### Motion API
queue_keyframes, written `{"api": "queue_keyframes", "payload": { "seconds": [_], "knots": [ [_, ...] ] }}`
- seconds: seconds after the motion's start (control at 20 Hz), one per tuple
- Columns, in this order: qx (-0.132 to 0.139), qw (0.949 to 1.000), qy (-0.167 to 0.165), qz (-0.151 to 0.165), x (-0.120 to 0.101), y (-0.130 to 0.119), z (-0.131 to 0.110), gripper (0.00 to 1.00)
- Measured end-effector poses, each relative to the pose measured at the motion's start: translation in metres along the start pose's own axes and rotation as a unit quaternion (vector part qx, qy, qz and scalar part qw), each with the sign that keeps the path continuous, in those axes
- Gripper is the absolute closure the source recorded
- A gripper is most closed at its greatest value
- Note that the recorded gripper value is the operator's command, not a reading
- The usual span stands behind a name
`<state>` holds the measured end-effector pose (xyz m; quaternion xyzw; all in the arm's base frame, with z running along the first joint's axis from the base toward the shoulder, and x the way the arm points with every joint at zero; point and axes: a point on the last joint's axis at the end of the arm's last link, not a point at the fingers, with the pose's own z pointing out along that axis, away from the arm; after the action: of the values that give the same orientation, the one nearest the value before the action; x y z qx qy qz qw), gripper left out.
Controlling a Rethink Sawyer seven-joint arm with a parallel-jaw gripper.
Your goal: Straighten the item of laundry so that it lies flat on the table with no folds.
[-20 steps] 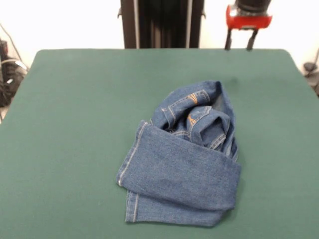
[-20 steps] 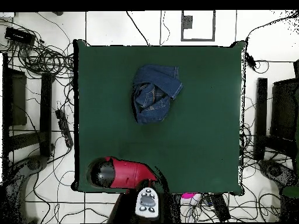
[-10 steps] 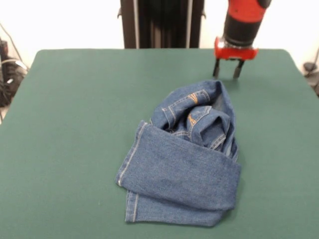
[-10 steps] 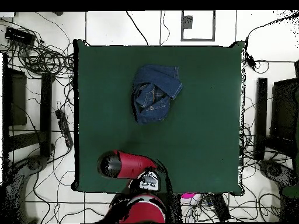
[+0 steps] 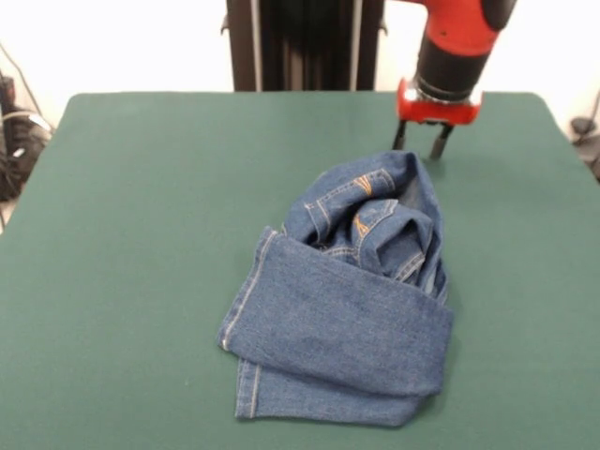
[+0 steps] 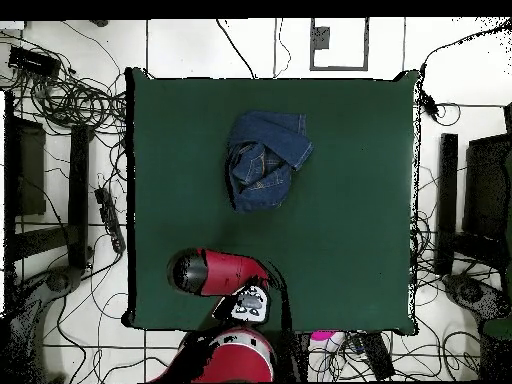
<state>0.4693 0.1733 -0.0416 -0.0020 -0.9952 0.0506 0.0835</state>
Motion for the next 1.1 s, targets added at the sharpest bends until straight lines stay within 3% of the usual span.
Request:
{"api": "queue_keyframes", "payload": {
  "seconds": [0.4, 0.65, 1.1],
  "knots": [
    [0.011, 0.9987, -0.049, 0.014, -0.067, -0.017, -0.022, 0.0],
    [0.012, 0.9975, -0.069, 0.015, -0.097, -0.02, -0.038, 0.0],
    [0.011, 0.9976, -0.062, 0.03, -0.109, -0.022, -0.077, 0.0]
  ]
}}
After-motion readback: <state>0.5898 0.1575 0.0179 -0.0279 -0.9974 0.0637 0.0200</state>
